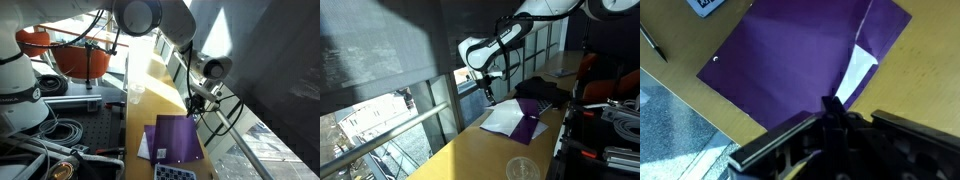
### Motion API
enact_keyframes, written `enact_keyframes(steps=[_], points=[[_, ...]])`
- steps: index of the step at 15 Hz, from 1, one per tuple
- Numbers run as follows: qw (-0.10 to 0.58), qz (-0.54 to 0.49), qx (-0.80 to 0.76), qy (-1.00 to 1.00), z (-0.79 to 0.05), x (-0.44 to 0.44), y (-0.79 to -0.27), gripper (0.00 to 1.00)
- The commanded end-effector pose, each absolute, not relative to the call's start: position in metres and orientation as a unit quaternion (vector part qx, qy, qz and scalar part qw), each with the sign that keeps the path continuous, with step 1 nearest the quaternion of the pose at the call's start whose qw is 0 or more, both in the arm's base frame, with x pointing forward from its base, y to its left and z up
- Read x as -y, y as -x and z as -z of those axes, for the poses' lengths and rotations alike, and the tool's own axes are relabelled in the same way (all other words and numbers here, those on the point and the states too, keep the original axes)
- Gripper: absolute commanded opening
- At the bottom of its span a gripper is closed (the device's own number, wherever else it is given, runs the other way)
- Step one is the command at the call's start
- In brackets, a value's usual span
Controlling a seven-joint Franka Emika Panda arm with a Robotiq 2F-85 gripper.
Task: Close the file
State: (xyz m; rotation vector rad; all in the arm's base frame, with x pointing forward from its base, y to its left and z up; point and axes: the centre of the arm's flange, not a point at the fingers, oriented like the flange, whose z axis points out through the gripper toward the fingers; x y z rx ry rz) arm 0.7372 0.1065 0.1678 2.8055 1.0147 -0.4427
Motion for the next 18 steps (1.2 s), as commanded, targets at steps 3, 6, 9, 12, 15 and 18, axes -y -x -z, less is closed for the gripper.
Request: enact_keyframes(steps=[3, 6, 9, 12, 15, 18], points=[[0.061, 0.149, -0.337, -0.928, -0.176, -0.097, -0.689, 0.41], [0.059, 0.146, -0.334, -0.929, -0.184, -0.095, -0.686, 0.64], [0.056, 0.135, -0.328, -0.933, -0.2, -0.091, -0.685, 0.85], [0.03, 0.124, -0.315, -0.941, -0.216, -0.09, -0.673, 1.0], [-0.026, 0.09, -0.264, -0.96, -0.226, -0.082, -0.655, 1.0], [-0.059, 0.057, -0.199, -0.977, -0.234, -0.063, -0.635, 1.0]])
